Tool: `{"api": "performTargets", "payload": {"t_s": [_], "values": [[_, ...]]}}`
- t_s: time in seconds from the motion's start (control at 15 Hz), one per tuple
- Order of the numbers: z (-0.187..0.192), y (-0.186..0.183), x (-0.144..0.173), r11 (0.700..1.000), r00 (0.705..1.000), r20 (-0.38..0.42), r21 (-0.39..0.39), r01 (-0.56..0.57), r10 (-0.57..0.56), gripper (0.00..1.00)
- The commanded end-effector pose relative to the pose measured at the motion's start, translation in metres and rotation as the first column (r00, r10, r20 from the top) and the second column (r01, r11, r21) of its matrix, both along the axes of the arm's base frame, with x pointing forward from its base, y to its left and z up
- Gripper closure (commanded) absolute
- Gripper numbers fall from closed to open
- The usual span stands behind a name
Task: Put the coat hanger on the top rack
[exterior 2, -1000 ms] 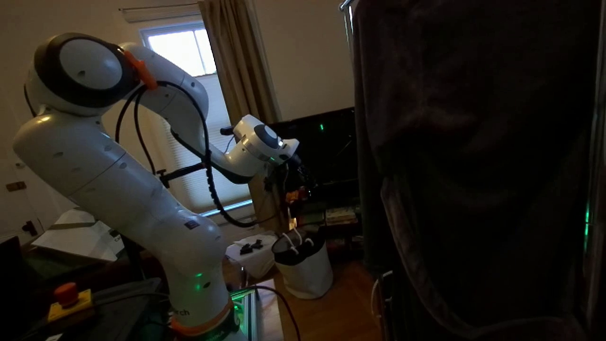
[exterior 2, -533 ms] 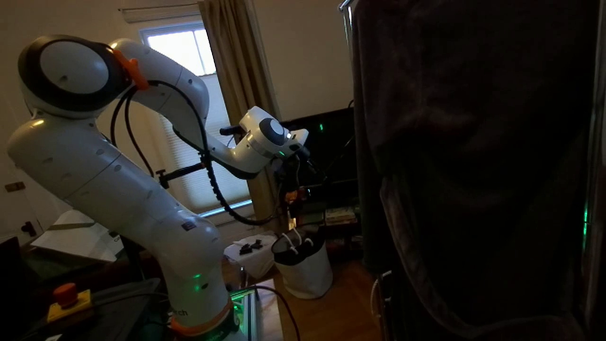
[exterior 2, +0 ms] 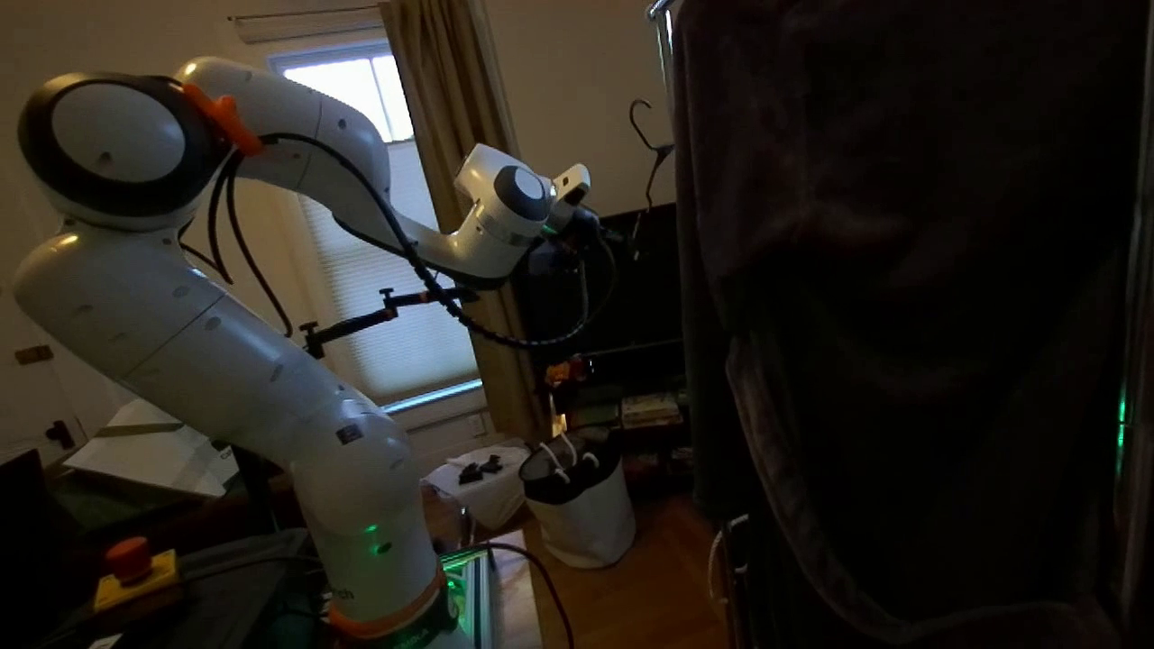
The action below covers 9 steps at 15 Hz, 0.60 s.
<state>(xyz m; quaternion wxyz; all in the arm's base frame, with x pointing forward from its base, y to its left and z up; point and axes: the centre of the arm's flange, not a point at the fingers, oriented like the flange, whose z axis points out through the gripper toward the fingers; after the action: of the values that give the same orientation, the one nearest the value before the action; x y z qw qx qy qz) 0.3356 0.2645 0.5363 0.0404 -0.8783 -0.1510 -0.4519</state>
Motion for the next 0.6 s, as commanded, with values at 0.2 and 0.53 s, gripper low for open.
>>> {"api": "performTargets", "payload": {"t_s": [0.2,0.53], "values": [[0.064,-0.023,0.024,0.995,0.987,0.132,-0.015,0.098,-0.095,0.98],[0.102,-0.037,0.025,0.985,0.968,0.188,0.049,0.163,-0.169,0.98]]}}
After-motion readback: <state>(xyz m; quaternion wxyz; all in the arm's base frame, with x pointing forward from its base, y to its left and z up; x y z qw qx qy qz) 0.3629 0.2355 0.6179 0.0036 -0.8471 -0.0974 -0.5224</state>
